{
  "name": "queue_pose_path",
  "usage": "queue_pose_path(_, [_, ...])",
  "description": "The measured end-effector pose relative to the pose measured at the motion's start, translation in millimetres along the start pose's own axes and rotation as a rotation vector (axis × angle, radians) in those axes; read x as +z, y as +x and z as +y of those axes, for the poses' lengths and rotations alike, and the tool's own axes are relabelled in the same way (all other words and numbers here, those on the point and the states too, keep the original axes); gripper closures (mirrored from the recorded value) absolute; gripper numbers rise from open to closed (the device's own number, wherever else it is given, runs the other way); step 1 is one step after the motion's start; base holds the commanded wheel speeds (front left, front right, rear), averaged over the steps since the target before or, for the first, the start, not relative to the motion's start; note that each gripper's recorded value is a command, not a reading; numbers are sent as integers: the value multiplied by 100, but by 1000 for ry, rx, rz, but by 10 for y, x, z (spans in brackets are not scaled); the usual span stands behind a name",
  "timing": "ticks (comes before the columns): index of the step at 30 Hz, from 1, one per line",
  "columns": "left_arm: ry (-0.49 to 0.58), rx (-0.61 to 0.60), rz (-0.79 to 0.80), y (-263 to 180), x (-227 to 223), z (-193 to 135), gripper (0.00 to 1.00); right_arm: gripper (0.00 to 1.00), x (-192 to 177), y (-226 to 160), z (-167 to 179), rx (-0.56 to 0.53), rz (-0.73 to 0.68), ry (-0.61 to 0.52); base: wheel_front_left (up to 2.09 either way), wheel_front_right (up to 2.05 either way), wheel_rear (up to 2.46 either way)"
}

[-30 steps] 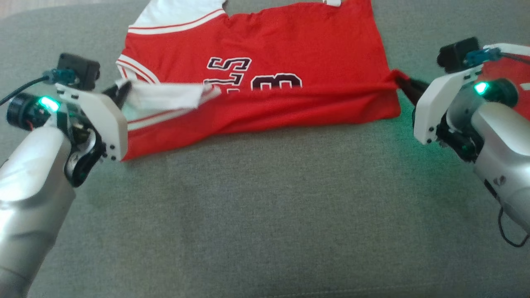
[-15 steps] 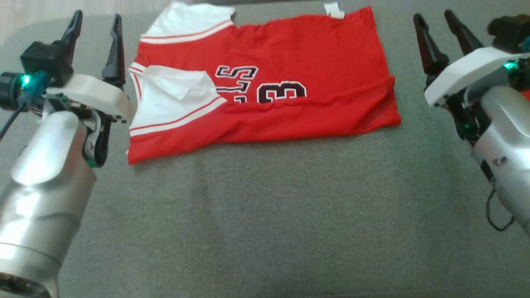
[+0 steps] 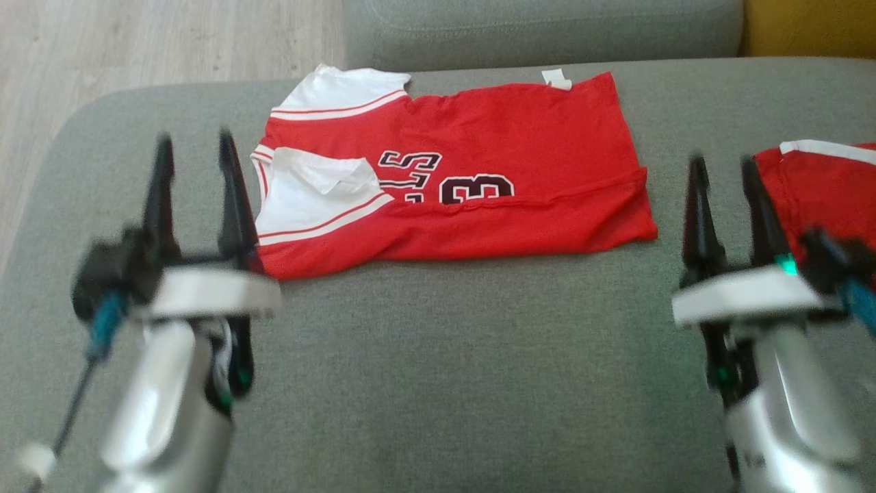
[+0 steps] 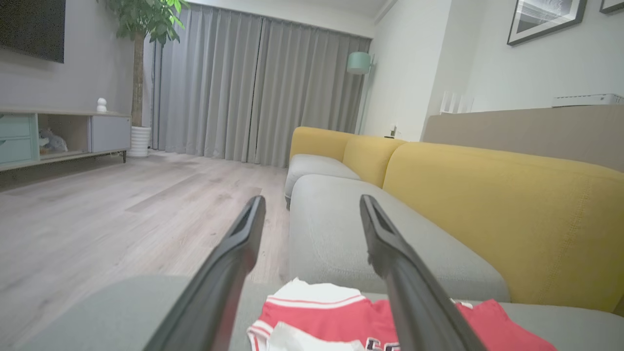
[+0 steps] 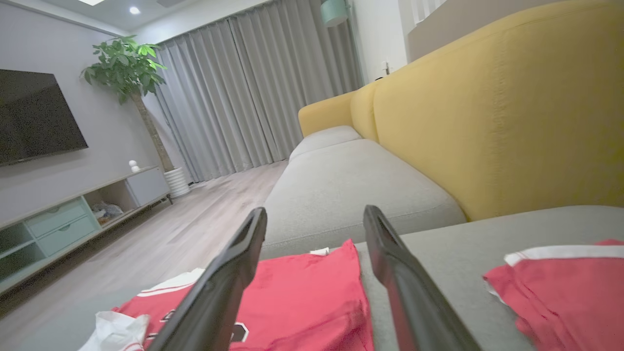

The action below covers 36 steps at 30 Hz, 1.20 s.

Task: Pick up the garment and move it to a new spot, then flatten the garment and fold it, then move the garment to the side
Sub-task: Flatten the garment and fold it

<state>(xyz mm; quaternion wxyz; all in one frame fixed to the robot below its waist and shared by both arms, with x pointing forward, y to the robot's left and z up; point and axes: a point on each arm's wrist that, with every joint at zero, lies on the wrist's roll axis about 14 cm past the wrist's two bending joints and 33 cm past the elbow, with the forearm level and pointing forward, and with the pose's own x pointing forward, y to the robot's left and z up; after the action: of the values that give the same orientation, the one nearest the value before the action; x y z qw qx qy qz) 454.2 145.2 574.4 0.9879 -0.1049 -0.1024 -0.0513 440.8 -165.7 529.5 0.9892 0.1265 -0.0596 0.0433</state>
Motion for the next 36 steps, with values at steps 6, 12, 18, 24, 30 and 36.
queue_pose_path(6, [-50,58,99,-437,-386,67,0,0,-39,-307,-136,-47,2,11,0,0,0])
queue_pose_path(12, [-38,72,155,-555,-593,133,0,0,-204,-456,-163,-60,49,25,0,0,0])
queue_pose_path(18, [-29,49,198,-491,-761,104,0,0,-224,-432,-177,-63,52,26,0,0,0])
queue_pose_path(24, [25,62,348,-282,-1179,188,0,0,-266,-318,-181,-56,58,21,0,0,0])
queue_pose_path(30, [99,99,544,-149,-1650,390,0,0,-419,-270,-261,-74,98,17,0,0,0])
queue_pose_path(36, [152,143,726,-250,-2066,559,0,0,-514,-293,-363,-103,124,19,0,0,0])
